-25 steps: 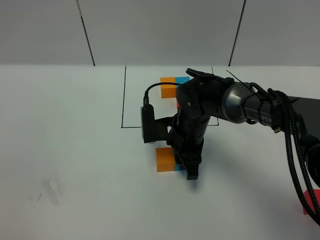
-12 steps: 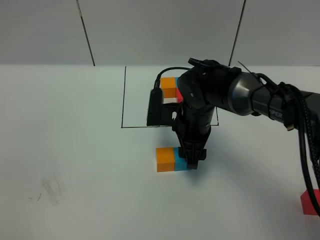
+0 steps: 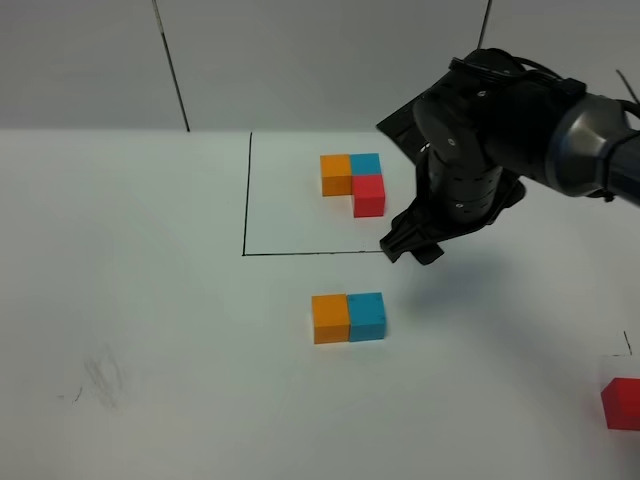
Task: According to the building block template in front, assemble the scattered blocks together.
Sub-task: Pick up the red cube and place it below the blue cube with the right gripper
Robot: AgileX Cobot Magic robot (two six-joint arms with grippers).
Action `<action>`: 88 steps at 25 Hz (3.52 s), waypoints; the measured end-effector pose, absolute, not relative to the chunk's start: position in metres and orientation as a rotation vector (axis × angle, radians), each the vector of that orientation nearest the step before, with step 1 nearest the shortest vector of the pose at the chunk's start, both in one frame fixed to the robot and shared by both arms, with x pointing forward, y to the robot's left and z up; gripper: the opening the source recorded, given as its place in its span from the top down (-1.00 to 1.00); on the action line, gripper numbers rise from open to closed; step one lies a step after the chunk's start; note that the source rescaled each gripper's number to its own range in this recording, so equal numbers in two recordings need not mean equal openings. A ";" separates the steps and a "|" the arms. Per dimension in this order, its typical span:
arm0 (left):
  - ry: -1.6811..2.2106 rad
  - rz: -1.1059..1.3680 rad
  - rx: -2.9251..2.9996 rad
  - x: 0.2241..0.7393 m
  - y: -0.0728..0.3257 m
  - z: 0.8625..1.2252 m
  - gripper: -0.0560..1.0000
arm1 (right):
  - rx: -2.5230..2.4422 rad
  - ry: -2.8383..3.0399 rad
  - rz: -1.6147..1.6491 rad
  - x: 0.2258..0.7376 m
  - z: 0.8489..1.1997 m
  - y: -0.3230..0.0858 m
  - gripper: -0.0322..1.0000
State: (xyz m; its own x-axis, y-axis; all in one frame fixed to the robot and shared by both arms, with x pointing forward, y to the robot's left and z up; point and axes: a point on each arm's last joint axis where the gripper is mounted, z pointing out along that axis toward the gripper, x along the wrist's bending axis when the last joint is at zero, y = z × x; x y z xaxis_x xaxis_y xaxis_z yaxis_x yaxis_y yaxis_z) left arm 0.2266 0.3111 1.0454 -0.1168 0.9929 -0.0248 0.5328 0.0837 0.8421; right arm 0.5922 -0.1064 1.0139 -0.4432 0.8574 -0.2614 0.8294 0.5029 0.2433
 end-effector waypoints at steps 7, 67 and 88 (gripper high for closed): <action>1.726 0.921 1.516 0.227 0.311 1.045 -0.38 | 1.764 2.138 0.086 0.569 1.032 -0.168 -0.20; 1.726 0.921 1.516 0.227 0.311 1.045 -0.38 | 2.207 1.962 0.097 0.488 0.919 -0.282 -0.20; 1.727 0.921 1.515 0.227 0.311 1.045 -0.38 | 2.240 1.983 0.054 0.492 0.899 -0.280 0.53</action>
